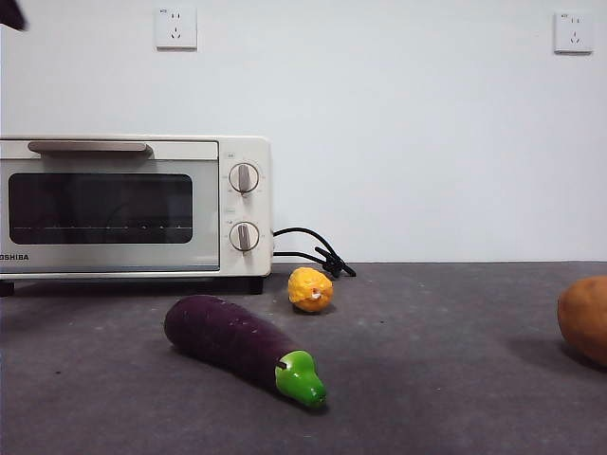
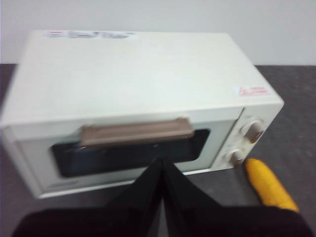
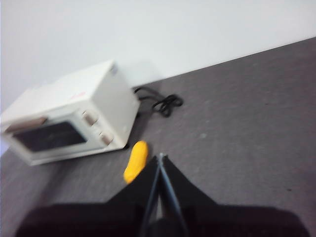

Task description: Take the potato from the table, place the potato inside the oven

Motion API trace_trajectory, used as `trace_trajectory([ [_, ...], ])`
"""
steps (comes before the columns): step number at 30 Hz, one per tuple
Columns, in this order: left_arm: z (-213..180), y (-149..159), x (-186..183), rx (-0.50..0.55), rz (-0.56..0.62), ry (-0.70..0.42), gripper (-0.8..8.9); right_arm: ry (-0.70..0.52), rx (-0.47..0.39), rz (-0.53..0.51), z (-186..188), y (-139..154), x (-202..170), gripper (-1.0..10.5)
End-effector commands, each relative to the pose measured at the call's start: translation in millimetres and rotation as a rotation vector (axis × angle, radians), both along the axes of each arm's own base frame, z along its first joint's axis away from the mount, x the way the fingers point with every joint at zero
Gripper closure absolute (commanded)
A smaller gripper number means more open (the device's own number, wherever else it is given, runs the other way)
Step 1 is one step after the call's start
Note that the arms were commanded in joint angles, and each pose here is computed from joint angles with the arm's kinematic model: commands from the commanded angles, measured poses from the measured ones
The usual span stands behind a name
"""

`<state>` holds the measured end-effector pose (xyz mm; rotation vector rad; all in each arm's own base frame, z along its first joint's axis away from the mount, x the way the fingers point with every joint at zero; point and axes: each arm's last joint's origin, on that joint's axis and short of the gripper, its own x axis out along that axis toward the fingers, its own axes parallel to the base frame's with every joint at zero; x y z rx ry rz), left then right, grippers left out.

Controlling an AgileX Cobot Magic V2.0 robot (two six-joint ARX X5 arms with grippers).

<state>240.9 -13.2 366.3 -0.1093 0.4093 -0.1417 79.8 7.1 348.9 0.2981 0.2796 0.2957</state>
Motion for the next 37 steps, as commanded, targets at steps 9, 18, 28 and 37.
trace_trajectory([
  [9,-18.7,29.1,82.9,-0.204,-0.117,0.176,8.22,0.111,-0.018,0.148,5.2,3.1,14.0,9.6],
  [18,-50.1,66.1,108.4,-0.37,-0.112,0.234,8.22,0.109,-0.043,0.155,5.5,3.1,14.4,9.6],
  [28,-57.5,69.7,117.4,-0.34,-0.061,0.22,8.22,0.151,-0.037,0.156,2.2,2.8,22.3,9.6],
  [37,-64.4,70.8,122.5,-0.325,-0.027,0.23,8.22,0.159,-0.034,0.156,1.6,2.7,23.8,9.6],
])
